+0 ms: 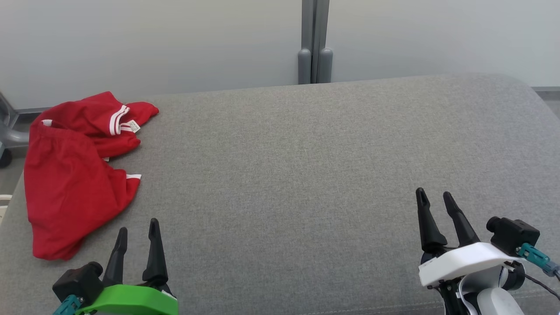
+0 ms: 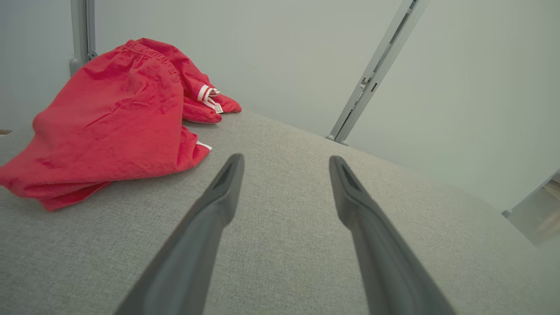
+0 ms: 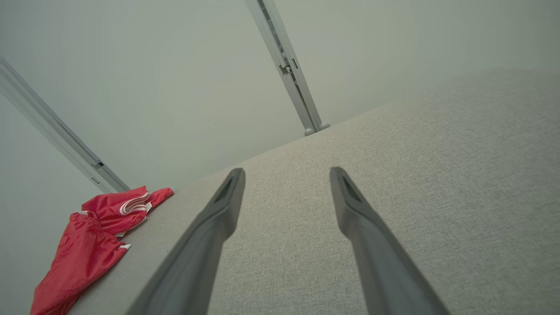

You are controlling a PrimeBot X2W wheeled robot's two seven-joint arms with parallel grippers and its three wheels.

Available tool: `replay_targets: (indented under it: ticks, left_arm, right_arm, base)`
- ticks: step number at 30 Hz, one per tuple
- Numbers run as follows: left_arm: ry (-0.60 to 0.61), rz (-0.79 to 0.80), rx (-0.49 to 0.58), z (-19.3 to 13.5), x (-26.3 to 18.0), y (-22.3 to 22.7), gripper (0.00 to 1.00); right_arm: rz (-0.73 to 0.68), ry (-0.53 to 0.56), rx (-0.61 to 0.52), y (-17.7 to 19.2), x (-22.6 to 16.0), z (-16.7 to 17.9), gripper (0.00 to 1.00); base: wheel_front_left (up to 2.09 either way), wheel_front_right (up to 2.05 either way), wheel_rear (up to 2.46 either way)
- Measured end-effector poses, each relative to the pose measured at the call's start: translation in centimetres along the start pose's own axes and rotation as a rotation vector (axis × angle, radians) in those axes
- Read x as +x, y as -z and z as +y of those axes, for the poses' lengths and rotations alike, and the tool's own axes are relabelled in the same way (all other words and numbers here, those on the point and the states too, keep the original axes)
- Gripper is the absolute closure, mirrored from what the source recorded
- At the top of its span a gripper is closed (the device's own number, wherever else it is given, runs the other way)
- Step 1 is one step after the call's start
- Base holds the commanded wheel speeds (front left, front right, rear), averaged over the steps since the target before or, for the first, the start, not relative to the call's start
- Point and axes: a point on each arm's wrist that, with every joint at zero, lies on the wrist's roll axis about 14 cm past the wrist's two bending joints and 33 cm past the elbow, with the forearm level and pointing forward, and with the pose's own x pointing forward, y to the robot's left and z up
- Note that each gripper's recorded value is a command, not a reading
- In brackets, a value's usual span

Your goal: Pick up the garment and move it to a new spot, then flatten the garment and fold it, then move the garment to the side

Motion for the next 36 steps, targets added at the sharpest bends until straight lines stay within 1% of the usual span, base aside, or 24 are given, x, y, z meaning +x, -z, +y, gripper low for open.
replay_targets:
  ticks: [21, 36]
  left_arm:
    - [-0.012, 0.003, 0.161, 0.6, -0.9, 0.1, 0.0]
    - [0.009, -0.032, 0.27, -0.1, -1.1, -0.6, 0.0]
  right_arm:
    - [-0.021, -0.049, -0.179, 0.0, -0.2, 1.1, 0.0]
    - [-0.029, -0.072, -0.275, 0.2, -0.1, 1.4, 0.0]
  base:
    - [0.0, 0.0, 0.0]
    - [0.0, 0.0, 0.0]
